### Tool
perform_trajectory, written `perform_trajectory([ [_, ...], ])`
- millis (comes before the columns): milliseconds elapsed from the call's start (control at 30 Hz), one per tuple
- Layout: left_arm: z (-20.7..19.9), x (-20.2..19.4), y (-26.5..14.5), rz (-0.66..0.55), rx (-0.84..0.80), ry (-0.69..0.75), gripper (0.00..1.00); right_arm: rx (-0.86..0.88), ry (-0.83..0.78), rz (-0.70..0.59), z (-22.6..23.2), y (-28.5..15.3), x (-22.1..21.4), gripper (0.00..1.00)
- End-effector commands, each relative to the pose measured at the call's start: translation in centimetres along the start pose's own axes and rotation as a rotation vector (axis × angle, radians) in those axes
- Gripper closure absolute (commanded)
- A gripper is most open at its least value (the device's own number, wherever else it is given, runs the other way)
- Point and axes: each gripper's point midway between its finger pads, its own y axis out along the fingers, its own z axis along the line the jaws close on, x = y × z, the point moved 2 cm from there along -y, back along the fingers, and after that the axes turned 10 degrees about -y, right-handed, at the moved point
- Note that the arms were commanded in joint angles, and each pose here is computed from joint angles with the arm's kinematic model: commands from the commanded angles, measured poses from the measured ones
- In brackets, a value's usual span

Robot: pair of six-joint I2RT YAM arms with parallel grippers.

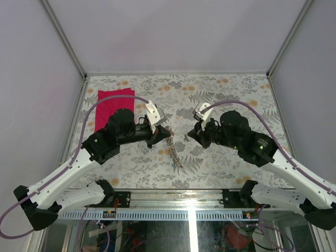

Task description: Put the keys on the keyring

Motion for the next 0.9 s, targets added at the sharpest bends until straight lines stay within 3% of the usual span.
perform_trajectory([
  [0, -1.4, 5.3, -0.4, -0.168, -0.058, 0.086, 1.00, 0.059, -0.052, -0.092, 0.5, 0.1, 3.2, 1.00],
  [867, -2.2, 5.3, 0.6, -0.151, -0.075, 0.095, 1.00, 0.150, -0.040, -0.122, 1.6, 2.2, 4.6, 1.00],
])
